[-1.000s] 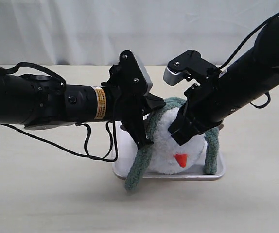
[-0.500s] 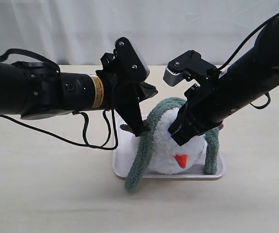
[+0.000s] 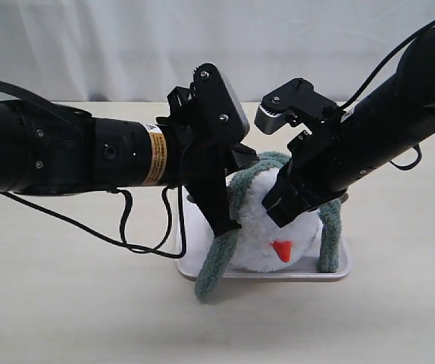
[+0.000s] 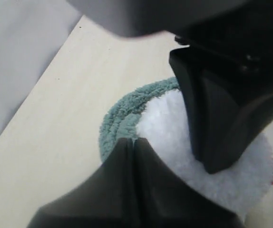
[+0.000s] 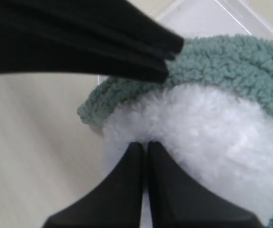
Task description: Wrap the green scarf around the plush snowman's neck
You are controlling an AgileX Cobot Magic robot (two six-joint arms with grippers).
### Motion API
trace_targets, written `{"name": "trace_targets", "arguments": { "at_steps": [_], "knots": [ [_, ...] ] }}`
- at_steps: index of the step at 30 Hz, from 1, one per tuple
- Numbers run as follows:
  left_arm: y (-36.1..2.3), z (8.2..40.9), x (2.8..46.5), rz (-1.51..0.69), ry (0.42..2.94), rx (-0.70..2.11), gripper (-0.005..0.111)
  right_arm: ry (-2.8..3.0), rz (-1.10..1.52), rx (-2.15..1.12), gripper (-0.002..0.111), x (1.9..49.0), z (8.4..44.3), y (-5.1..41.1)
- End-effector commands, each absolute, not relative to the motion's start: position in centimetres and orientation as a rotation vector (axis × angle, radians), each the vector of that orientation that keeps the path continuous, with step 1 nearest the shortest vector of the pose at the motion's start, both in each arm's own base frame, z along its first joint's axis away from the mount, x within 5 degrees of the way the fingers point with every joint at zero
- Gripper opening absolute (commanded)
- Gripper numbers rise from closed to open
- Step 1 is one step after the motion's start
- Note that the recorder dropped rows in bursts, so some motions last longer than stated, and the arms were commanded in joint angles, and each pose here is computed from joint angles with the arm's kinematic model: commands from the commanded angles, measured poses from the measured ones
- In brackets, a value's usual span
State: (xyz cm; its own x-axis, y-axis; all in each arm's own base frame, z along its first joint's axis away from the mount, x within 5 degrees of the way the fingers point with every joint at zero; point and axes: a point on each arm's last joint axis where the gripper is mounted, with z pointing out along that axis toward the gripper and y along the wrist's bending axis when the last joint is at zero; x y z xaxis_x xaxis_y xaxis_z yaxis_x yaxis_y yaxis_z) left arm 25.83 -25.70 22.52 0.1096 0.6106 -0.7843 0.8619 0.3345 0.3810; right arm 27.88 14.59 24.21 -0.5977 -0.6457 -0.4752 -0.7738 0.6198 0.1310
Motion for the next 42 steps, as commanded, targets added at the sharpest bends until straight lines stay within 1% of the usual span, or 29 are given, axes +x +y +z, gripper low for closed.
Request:
{"name": "trace_targets", "arguments": {
  "at_steps": [1,4,9,13,14,17,19,23,26,28,32,35,42],
  "knots": [
    [-26.5,21.7,25.3,-0.442,1.575,1.377,0.0,2.477,0.448,-1.156,0.004,27.7,23.8,14.5],
    [-27.2,20.6,25.2,-0.512,1.561,1.413,0.0,2.477,0.448,-1.156,0.004,27.7,23.8,14.5],
    [-27.5,19.0,26.9,-0.42,1.644,1.403,0.0,2.477,0.448,-1.156,0.004,27.7,23.8,14.5],
    [-28.3,19.5,27.8,-0.423,1.619,1.391,0.0,2.478,0.448,-1.154,0.004,27.7,23.8,14.5],
    [-28.3,19.6,27.9,-0.409,1.625,1.383,0.0,2.478,0.448,-1.154,0.004,27.7,23.8,14.5],
    [-27.4,19.0,28.9,-0.26,1.697,1.38,0.0,2.478,0.448,-1.154,0.004,27.7,23.8,14.5],
    [-26.7,18.6,29.6,-0.226,1.731,1.364,0.0,2.478,0.448,-1.154,0.004,27.7,23.8,14.5],
    [-26.5,18.2,30.0,-0.267,1.735,1.351,0.0,2.478,0.449,-1.154,0.004,27.7,23.8,14.5],
    [-27.1,18.5,29.6,-0.373,1.701,1.336,0.0,2.477,0.447,-1.152,0.004,27.7,23.8,14.5],
    [-27.3,18.6,29.5,-0.401,1.693,1.329,0.0,2.477,0.447,-1.152,0.004,27.7,23.8,14.5],
    [-27.1,18.3,29.6,-0.371,1.724,1.323,0.0,2.477,0.447,-1.152,0.004,27.7,23.8,14.5],
    [-26.8,17.4,29.7,-0.336,1.767,1.327,0.0,2.477,0.447,-1.152,0.004,27.7,23.8,14.5],
    [-26.7,16.7,29.1,-0.367,1.757,1.37,0.0,2.476,0.446,-1.151,0.004,27.7,23.8,14.5]
  ]
}}
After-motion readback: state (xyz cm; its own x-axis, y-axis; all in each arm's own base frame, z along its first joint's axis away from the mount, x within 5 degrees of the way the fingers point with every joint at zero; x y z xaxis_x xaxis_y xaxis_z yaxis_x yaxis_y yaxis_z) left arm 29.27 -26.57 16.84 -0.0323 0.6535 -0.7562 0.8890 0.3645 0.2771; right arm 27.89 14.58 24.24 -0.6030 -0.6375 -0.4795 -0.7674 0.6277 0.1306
